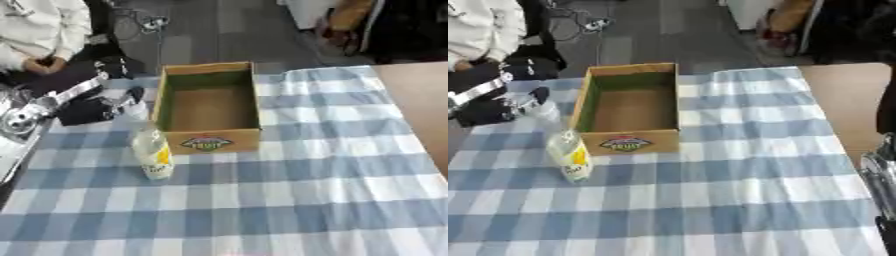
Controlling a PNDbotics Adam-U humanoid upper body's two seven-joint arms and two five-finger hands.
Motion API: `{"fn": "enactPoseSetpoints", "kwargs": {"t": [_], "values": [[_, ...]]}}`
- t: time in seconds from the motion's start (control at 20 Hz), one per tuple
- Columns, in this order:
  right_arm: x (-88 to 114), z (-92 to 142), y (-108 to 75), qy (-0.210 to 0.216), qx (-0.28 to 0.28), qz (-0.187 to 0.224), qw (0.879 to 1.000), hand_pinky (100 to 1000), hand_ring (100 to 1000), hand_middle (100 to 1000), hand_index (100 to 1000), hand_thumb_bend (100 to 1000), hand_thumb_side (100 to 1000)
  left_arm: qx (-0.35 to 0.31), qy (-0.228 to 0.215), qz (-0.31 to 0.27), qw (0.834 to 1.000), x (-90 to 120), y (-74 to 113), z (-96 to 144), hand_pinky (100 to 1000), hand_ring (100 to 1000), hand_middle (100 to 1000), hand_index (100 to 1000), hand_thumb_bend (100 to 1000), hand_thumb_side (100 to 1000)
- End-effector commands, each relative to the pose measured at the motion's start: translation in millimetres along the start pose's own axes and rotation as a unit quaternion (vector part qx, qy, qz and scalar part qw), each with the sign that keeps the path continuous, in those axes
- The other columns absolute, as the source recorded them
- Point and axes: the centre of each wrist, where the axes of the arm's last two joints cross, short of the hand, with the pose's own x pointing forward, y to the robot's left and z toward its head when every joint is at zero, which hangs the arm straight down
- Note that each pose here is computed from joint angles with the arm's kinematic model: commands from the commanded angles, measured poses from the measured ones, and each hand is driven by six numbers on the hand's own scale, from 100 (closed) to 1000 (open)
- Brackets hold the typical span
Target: Pick up objects on the table and place them in the box.
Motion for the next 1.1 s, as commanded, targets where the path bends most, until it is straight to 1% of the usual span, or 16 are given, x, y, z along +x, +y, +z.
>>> {"fn": "enactPoseSetpoints", "kwargs": {"t": [0.05,0.4,1.1], "values": [[5.2,-7.3,-1.4,-0.015,0.009,0.000,1.000,476,523,554,754,100,957,-0.015,0.004,-0.004,1.000,-2.8,3.5,1.7,943,844,954,968,1000,1000],[5.2,-7.5,-1.4,-0.015,0.010,-0.001,1.000,477,523,554,754,100,957,-0.050,0.015,0.004,0.999,-7.6,-6.3,0.2,941,848,958,975,1000,1000],[5.3,-7.8,-1.6,-0.015,0.011,-0.001,1.000,477,523,554,755,100,957,-0.061,0.015,0.010,0.998,-8.9,-11.1,-2.2,939,850,962,980,1000,1000]]}}
